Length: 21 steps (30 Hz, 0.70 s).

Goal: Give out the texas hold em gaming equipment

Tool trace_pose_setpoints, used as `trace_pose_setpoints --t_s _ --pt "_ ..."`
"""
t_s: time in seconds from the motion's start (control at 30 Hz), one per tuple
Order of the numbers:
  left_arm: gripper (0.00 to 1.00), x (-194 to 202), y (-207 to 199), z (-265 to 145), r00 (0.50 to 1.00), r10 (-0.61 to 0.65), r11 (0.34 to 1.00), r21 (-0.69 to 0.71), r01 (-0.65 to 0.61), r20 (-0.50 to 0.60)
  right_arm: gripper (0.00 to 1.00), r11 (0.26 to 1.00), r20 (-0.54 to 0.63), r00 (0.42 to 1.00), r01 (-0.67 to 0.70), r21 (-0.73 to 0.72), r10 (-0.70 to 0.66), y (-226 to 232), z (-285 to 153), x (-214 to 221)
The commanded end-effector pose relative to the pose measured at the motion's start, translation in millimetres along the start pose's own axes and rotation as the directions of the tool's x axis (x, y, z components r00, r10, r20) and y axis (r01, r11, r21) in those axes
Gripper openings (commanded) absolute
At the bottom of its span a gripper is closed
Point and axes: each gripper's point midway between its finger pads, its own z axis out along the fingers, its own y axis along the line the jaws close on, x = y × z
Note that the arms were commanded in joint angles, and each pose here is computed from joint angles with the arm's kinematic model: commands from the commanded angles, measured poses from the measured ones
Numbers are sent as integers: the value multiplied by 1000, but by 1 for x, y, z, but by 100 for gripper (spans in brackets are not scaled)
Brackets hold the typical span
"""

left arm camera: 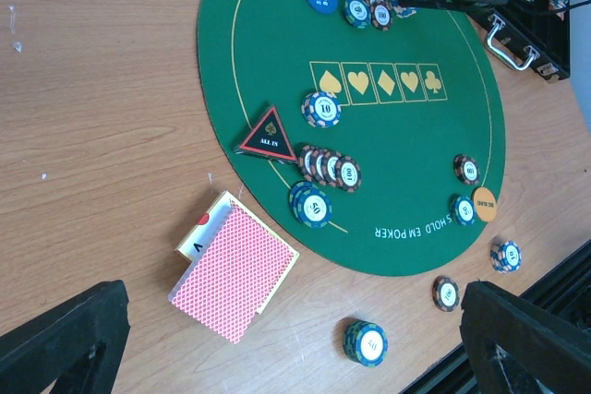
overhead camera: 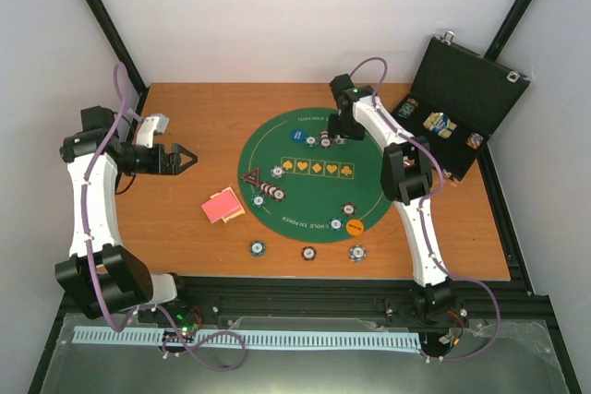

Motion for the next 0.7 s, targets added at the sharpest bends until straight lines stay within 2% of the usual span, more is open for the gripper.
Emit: trace_pose_setpoints --t_s 0.0,0.2,0.5,0.67 --pt "100 -4 -9 -9 1000 15 1000 13 -15 25 64 1000 109 994 6 -8 -6 -4 -79 -19" --pt "100 -1 -4 -7 1000 18 1000 -9 -18 13 68 1000 125 992 1 -28 3 -12 -116 42" --pt "100 -3 -10 -11 999 19 1000 1 -19 29 78 997 72 994 77 7 -77 -16 -134 216" --pt "100 1 -7 -9 1000 10 1000 -8 -10 17 82 999 52 998 34 -39 -31 -25 -136 281"
